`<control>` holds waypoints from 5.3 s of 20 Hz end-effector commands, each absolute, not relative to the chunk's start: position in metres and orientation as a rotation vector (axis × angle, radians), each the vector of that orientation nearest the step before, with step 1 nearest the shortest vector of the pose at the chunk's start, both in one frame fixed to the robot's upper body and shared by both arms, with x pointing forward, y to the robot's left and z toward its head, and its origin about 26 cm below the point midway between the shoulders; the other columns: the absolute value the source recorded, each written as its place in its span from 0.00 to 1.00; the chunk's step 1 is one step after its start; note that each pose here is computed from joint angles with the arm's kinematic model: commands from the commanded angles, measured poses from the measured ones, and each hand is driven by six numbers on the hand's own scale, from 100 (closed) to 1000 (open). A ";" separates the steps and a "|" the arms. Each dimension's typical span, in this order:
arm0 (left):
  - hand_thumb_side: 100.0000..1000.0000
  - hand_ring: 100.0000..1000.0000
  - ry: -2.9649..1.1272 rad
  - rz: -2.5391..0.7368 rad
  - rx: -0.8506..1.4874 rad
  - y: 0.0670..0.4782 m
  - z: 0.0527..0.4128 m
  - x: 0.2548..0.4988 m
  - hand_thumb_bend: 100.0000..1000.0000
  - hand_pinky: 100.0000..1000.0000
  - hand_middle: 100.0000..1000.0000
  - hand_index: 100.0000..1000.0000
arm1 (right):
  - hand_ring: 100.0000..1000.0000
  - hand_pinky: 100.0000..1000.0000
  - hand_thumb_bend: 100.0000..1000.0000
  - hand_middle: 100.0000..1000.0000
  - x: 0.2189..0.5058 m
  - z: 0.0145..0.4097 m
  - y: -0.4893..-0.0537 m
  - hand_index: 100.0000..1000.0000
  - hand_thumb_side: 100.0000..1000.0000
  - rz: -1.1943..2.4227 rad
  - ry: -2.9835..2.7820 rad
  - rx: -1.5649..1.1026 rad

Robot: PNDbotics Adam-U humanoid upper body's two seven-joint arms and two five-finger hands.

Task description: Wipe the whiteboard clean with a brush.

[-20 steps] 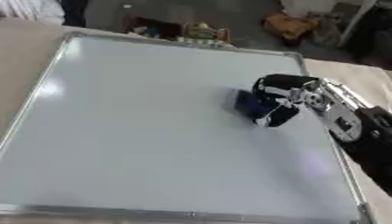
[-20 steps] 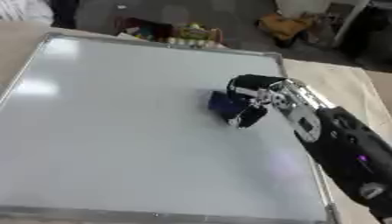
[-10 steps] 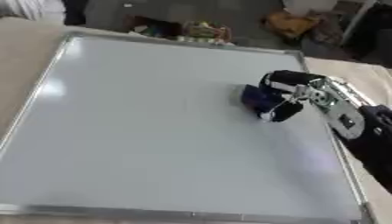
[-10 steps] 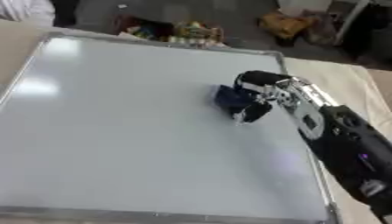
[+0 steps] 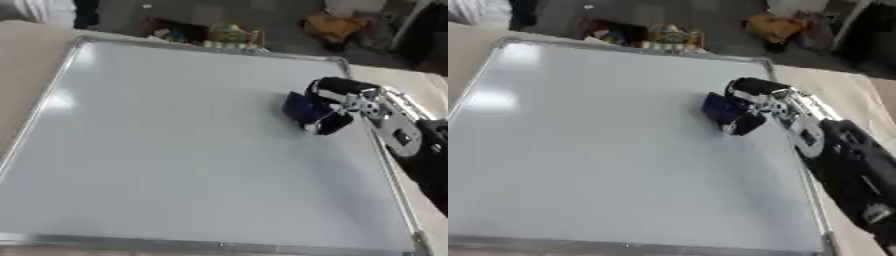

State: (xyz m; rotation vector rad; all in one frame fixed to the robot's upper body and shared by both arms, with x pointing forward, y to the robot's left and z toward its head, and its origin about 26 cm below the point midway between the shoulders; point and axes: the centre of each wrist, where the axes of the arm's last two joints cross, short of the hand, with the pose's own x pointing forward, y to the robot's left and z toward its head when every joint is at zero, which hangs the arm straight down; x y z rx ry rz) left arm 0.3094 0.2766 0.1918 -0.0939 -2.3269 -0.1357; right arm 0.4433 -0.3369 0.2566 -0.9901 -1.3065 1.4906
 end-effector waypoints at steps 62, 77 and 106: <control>0.87 0.32 -2.344 -0.148 -0.095 0.277 0.202 0.307 0.11 0.48 0.41 0.42 | 0.56 0.49 0.00 0.15 0.413 0.273 -0.311 0.11 0.06 1.681 -1.276 -0.855; 0.88 0.32 -2.358 -0.157 -0.085 0.276 0.203 0.307 0.10 0.48 0.41 0.42 | 0.57 0.49 0.00 0.15 0.432 0.266 -0.332 0.11 0.10 1.564 -1.262 -0.995; 0.88 0.31 -2.369 -0.167 -0.085 0.276 0.205 0.308 0.10 0.48 0.40 0.42 | 0.57 0.48 0.00 0.15 0.448 0.254 -0.359 0.11 0.12 1.459 -1.197 -1.128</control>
